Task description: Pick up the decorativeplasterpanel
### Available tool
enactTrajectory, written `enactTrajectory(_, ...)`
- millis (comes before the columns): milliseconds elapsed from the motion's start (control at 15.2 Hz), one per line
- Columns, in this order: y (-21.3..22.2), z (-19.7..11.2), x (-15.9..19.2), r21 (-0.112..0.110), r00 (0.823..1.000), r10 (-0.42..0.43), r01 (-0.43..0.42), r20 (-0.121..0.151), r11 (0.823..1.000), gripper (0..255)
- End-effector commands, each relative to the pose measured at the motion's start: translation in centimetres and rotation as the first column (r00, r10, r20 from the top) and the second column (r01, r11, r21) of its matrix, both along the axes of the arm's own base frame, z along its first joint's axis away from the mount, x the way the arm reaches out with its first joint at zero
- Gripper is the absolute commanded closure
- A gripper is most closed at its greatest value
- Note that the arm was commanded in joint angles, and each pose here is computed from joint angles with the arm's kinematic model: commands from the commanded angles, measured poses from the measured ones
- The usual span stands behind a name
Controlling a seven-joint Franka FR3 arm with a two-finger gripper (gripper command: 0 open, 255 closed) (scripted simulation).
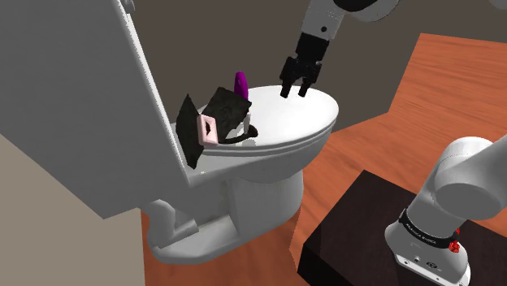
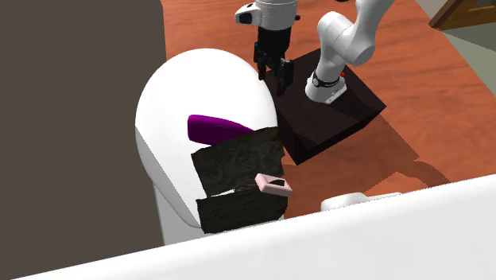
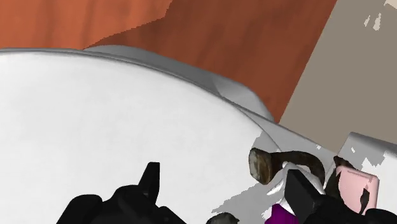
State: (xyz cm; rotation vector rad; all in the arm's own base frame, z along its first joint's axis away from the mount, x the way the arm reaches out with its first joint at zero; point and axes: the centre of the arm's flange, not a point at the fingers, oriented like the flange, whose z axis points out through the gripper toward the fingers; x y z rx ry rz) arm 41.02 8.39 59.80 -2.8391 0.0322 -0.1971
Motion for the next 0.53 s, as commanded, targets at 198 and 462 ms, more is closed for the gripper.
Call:
enactTrajectory(198, 2.3, -0.1, 4.5, 0.184, 0.995, -0.098, 0.103, -0.033, 0.978, 0)
enactTrajectory(462, 3.7, -0.1, 8.1, 0.320, 0.983, -0.169, 0.182, -0.070, 0.930, 0)
